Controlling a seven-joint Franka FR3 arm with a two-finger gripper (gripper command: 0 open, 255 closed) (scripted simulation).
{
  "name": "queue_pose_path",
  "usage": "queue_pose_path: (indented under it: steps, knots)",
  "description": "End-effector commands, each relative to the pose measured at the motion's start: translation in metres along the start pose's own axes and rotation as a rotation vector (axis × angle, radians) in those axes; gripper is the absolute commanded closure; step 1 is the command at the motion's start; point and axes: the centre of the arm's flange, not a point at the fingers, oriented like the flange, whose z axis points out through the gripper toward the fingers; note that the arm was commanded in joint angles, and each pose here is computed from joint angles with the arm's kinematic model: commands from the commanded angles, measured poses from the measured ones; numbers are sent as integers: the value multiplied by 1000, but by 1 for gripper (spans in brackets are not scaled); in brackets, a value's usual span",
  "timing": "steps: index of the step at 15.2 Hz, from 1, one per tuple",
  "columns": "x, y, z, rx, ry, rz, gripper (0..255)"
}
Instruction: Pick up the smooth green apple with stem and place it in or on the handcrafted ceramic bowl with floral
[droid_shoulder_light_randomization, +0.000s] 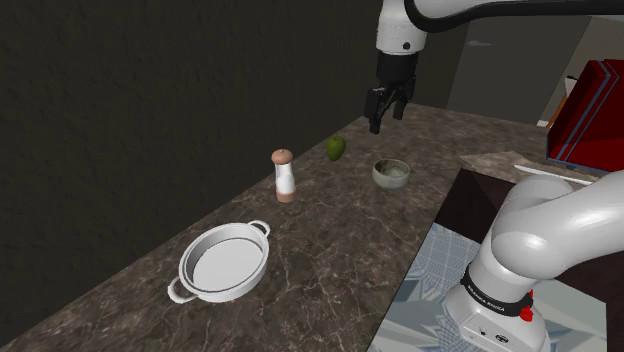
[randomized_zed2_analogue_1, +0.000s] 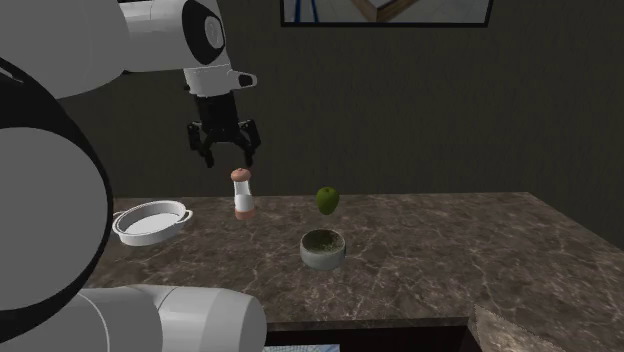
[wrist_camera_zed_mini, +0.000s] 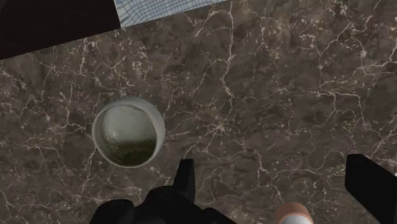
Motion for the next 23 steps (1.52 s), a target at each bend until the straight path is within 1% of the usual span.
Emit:
queue_pose_path:
  steps: [1,12,23]
  knots:
    - [0,0,0,0,0,0,0]
    - [90,80,77,17,41,-168,0]
    - [195,142,151,35,83,-336,0]
